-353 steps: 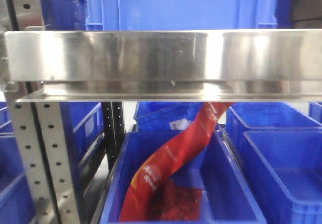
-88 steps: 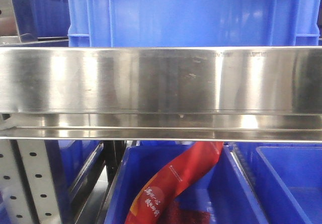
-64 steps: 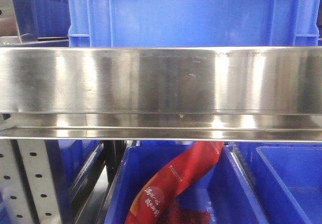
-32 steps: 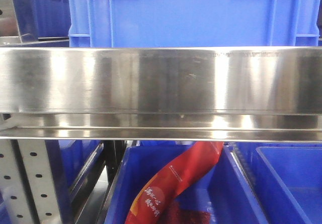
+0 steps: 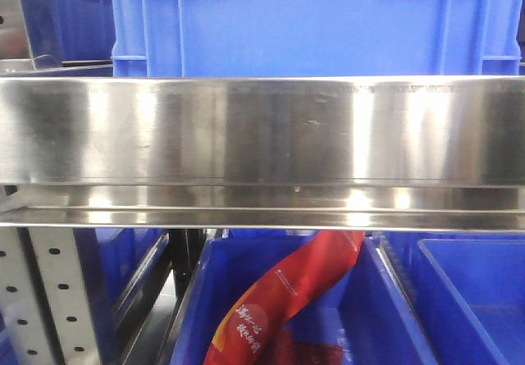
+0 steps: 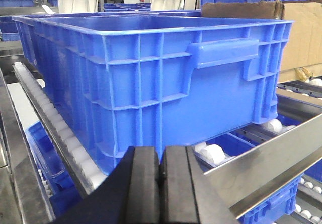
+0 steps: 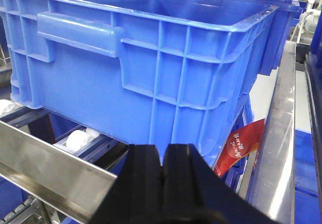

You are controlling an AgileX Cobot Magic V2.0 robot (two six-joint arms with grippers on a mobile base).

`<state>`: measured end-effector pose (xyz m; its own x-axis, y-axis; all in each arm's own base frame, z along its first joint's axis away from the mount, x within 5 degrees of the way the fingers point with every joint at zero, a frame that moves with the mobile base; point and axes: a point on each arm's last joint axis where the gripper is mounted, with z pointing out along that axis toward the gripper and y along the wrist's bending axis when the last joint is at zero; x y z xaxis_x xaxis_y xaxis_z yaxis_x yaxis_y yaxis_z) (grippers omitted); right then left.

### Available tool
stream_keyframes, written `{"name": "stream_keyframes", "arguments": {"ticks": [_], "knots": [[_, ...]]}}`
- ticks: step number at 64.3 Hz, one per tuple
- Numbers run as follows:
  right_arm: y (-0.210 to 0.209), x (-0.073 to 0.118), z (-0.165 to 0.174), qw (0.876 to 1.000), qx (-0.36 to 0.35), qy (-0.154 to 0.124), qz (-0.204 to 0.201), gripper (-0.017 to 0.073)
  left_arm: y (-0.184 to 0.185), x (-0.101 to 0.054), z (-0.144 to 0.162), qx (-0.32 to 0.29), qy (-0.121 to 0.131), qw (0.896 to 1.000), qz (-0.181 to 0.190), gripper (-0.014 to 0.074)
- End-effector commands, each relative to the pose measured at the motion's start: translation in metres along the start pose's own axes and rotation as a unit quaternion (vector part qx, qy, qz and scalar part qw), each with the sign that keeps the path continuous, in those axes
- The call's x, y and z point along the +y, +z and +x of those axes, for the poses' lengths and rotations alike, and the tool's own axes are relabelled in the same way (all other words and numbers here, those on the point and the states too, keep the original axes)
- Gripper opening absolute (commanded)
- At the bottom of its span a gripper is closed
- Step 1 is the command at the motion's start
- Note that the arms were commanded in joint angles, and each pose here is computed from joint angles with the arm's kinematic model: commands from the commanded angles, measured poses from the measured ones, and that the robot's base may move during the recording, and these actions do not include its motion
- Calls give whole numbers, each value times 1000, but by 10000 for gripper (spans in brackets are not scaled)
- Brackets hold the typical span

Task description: Grab block from conveyor and place in blue bin

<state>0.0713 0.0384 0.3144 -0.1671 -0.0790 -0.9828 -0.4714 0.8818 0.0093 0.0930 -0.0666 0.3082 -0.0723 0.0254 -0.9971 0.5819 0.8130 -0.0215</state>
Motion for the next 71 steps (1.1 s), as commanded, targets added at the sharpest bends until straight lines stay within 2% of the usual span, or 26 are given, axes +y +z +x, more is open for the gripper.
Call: {"name": "stream_keyframes", "arguments": {"ticks": [1,27,32,41,48,61,71], "knots": [[-1,0,-2,1000,-16,0,-1,-162,-1,-1,-4,-19,-7,1000,2,-111],[-1,0,-2,1000,-16,0,-1,-162,-2,0,-3,-21,-8,1000,1,-111],[-1,0,-2,1000,-16,0,-1,-162,-5,3,0,-24,6,1000,-12,-111],[-1,0,-2,1000,-16,0,-1,-162,-18,12,11,-43,6,997,-60,-111],[-1,0,-2,1000,-16,0,-1,-162,-31,19,27,-55,5,992,-113,-111],[-1,0,-2,1000,-16,0,-1,-162,-52,27,65,-74,7,975,-210,-111],[-1,0,-2,1000,-16,0,-1,-162,-60,31,89,-82,9,960,-266,-111]]}}
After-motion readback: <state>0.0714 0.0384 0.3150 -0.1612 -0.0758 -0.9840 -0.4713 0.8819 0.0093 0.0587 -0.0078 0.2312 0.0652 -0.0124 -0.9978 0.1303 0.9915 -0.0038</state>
